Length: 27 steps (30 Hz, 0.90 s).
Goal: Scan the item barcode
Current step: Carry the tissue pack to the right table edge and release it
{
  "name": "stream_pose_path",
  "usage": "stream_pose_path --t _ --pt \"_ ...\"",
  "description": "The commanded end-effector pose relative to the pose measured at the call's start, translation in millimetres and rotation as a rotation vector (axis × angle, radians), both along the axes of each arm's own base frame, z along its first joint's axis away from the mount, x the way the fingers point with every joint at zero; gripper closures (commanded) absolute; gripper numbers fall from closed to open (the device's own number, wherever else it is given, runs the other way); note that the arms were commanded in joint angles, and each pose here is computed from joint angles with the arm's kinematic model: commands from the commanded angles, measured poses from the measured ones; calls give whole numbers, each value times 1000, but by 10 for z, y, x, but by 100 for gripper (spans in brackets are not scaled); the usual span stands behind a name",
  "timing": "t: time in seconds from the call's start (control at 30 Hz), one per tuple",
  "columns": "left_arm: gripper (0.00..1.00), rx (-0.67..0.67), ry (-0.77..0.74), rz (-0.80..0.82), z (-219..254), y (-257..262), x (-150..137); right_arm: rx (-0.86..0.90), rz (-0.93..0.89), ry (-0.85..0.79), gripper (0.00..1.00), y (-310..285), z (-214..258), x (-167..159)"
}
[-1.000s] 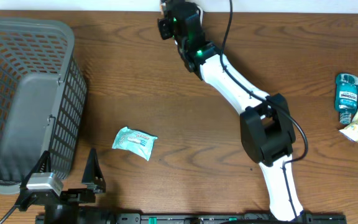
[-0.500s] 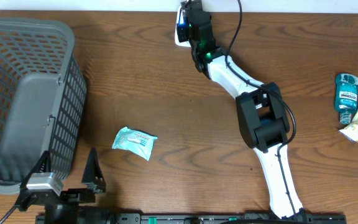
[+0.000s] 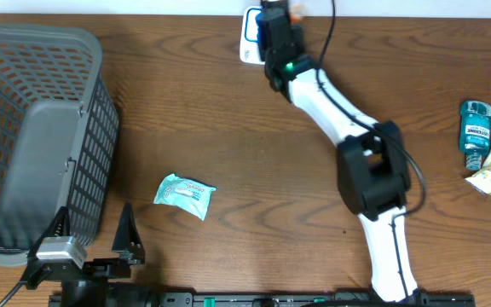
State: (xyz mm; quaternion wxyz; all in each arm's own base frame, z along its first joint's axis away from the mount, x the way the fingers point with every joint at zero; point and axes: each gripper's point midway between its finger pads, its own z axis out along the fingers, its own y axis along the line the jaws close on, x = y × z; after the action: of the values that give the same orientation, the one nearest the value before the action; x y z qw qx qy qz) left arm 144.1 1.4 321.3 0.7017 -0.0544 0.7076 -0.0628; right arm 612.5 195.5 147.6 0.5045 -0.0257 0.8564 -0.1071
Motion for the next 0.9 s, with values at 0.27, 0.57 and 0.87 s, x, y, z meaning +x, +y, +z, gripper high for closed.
stream_pose_path --t 0.27,0.57,0.87 --pt "2 16 -2 1 3 4 -3 -304 -796 239 99 -2779 299 -1017" --pt "2 16 -2 1 3 4 -3 61 -1014 568 99 -4003 -895 -1874" --pt "2 16 -2 1 3 4 -3 407 -863 618 61 -3699 -1087 -1709"
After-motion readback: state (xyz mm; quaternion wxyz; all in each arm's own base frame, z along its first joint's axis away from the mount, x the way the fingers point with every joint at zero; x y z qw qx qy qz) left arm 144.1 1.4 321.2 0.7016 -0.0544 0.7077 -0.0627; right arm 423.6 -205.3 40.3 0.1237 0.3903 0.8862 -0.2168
